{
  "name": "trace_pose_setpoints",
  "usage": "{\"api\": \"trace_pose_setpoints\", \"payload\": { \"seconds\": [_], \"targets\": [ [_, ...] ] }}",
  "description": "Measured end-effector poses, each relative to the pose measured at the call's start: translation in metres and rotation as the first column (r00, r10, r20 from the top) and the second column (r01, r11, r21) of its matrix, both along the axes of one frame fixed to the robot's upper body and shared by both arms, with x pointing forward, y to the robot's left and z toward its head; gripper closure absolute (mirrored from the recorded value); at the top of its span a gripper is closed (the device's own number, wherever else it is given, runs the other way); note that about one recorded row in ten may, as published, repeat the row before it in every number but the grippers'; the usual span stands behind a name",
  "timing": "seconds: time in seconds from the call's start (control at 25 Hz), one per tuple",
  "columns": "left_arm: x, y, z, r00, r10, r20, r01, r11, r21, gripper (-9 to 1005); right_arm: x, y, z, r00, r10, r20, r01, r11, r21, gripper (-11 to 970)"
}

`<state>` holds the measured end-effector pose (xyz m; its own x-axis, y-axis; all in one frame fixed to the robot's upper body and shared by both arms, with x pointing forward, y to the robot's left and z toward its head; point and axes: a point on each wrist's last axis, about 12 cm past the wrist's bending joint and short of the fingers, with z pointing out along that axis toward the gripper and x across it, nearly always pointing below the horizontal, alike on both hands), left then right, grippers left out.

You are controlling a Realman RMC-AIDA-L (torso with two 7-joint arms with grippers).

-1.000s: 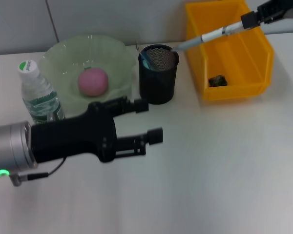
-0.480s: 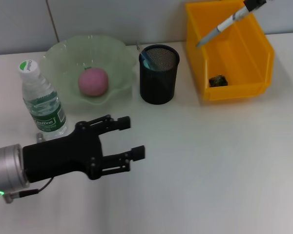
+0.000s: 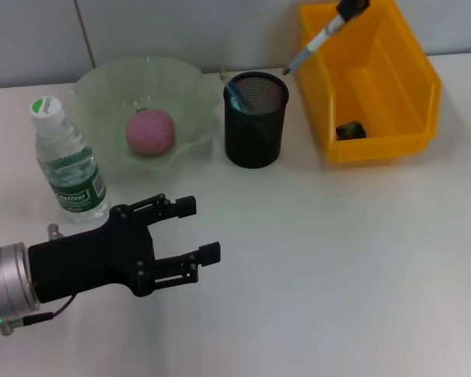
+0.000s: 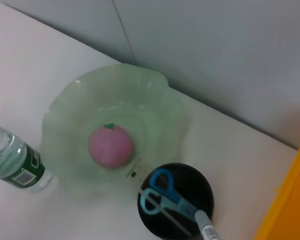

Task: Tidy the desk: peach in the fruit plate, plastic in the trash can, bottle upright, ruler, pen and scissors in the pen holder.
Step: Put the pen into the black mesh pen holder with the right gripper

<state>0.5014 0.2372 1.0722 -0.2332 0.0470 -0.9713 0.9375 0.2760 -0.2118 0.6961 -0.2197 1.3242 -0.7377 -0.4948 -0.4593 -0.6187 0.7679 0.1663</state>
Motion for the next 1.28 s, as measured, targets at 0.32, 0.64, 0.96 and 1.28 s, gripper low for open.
{"api": "trace_pose_setpoints", "payload": {
  "seconds": [0.32, 0.64, 0.96, 1.28],
  "targets": [
    [-0.002, 0.001, -0.005, 1.000, 0.008, -0.019, -0.008, 1.000, 0.000, 195, 0.007, 0.035, -0.027, 0.999, 0.038, 0.025, -0.037, 0.998, -0.059, 835],
    [-0.007, 0.005, -0.010, 0.998, 0.027, -0.051, -0.027, 1.000, -0.006, 195, 0.008, 0.053, -0.047, 0.997, 0.057, 0.058, -0.052, 0.994, -0.093, 835],
    [-0.011, 0.006, -0.013, 0.997, 0.035, -0.066, -0.036, 0.999, -0.011, 194, 0.007, 0.063, -0.063, 0.995, 0.064, 0.076, -0.055, 0.992, -0.111, 834],
    [-0.014, 0.007, -0.017, 0.995, 0.041, -0.087, -0.042, 0.999, -0.015, 195, 0.005, 0.065, -0.075, 0.994, 0.066, 0.084, -0.056, 0.991, -0.123, 835]
  ]
}}
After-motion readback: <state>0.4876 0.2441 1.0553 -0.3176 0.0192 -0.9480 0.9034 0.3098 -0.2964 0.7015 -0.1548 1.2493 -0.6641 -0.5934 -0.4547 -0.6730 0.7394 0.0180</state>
